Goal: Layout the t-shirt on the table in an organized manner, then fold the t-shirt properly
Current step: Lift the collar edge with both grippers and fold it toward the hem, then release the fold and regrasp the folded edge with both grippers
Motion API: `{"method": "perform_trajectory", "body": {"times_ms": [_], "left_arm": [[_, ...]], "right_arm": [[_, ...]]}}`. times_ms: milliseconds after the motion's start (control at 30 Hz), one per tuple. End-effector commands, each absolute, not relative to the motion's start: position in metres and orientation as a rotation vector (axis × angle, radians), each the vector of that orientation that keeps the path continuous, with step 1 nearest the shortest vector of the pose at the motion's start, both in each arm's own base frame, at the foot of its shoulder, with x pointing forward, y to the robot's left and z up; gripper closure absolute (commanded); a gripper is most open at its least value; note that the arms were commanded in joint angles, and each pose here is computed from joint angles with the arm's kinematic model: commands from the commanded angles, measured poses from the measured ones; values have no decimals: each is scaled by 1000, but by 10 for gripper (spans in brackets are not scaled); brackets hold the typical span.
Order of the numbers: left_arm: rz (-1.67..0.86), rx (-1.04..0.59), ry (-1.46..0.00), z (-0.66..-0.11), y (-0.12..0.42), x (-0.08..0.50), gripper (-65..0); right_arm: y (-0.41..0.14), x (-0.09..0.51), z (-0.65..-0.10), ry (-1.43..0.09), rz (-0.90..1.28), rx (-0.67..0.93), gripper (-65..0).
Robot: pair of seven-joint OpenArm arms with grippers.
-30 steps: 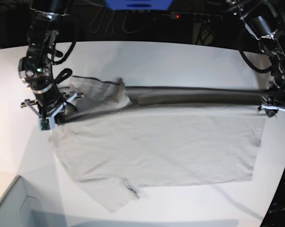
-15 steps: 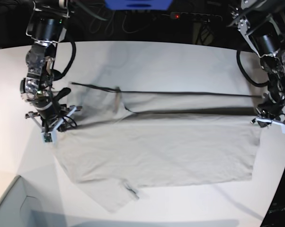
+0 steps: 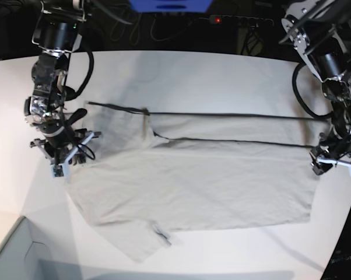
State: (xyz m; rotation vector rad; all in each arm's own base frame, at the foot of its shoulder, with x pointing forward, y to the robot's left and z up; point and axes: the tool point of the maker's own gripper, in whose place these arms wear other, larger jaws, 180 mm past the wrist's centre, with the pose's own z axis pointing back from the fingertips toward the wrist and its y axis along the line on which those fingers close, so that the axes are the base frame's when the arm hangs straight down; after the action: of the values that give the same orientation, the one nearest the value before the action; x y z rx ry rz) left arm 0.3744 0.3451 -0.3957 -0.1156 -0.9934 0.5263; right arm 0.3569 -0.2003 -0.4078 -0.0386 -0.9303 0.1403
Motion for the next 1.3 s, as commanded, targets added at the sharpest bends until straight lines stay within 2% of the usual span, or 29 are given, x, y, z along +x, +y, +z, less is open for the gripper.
{"method": "perform_trajectory", "body": {"times_ms": [0, 100, 167, 500, 700, 800, 933, 967, 1267], "left_arm": [[518, -101, -1048, -378, 355, 381, -396], [536, -54, -1051, -378, 375, 360, -399], [550, -32, -1042, -382, 383, 345, -399], [577, -34, -943, -420, 382, 315, -402], [578, -37, -946, -419, 381, 317, -401], [578, -37, -946, -419, 381, 317, -401], [579, -38, -944, -420, 381, 316, -401], [579, -38, -944, -420, 381, 316, -402], [577, -34, -948, -418, 383, 317, -403]], "right_arm": [[-206, 369, -380, -1025, 141, -59, -271], [-205, 352, -366, -1053, 170, -90, -328], [-206, 333, -366, -1037, 181, -108, -342], [-179, 262, -446, -785, 117, -7, -345], [-172, 244, -472, -710, 104, 27, -331], [-170, 243, -477, -697, 101, 36, -260], [-172, 251, -470, -728, 107, 29, -19], [-174, 256, -463, -753, 110, 21, 0], [-161, 329, -377, -1012, 186, -11, 0]]}}
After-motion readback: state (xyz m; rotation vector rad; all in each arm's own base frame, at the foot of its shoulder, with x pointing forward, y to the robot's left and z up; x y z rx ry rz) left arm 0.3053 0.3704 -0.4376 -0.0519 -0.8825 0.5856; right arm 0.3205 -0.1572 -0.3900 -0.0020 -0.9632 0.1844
